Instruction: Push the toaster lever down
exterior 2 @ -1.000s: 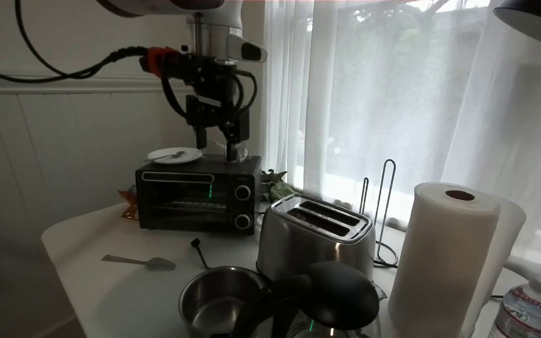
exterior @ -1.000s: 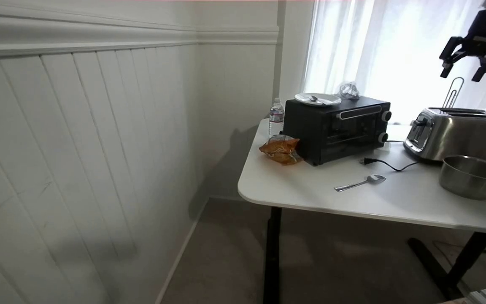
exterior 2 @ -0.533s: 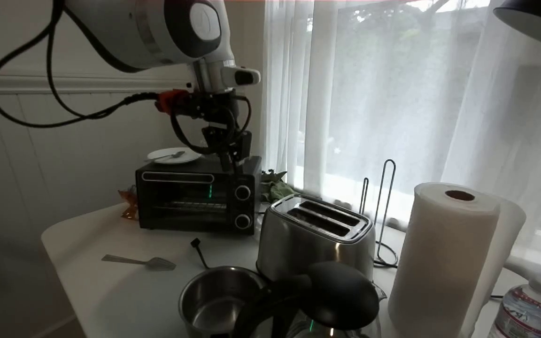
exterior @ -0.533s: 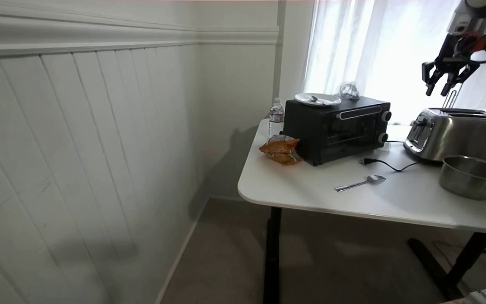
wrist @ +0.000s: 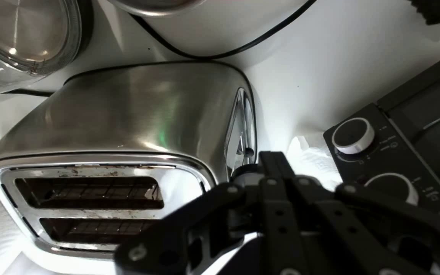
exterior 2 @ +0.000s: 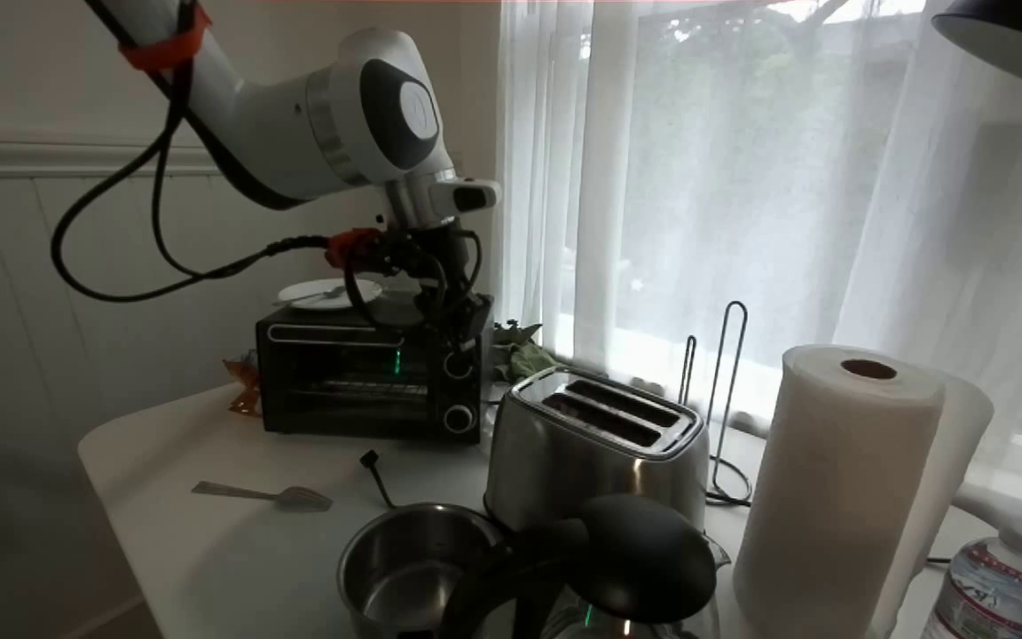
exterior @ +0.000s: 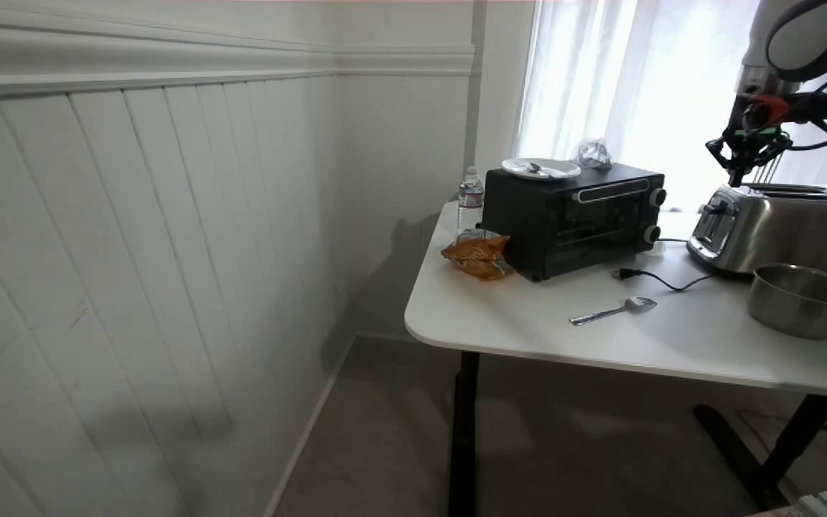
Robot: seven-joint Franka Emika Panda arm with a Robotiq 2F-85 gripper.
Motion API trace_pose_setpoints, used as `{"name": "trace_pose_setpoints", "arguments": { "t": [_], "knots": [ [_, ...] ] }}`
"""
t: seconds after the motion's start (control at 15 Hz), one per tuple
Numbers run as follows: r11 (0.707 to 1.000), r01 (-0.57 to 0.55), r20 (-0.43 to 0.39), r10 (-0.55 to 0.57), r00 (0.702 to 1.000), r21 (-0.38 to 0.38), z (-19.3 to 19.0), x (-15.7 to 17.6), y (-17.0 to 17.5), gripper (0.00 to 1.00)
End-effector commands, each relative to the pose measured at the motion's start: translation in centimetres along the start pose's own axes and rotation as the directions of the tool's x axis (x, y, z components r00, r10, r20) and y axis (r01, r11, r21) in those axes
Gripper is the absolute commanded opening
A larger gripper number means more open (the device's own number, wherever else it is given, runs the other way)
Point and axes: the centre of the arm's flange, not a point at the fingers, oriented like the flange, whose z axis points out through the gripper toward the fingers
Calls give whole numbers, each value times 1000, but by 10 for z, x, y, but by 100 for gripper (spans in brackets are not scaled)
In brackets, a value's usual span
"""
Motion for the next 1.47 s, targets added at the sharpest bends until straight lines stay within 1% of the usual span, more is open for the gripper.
{"name": "trace_pose_setpoints", "arguments": {
  "t": [0.0, 0.33, 0.8, 1.4],
  "knots": [
    [1000, -20, -2, 20, 1000, -18, 18, 18, -14, 0],
    [999, -13, 3, 14, 1000, -34, 38, 37, -23, 0],
    [998, -1, 5, 2, 1000, -64, 59, 60, -20, 0],
    [997, 43, 36, -41, 999, -71, 87, 67, -13, 0]
  ]
}}
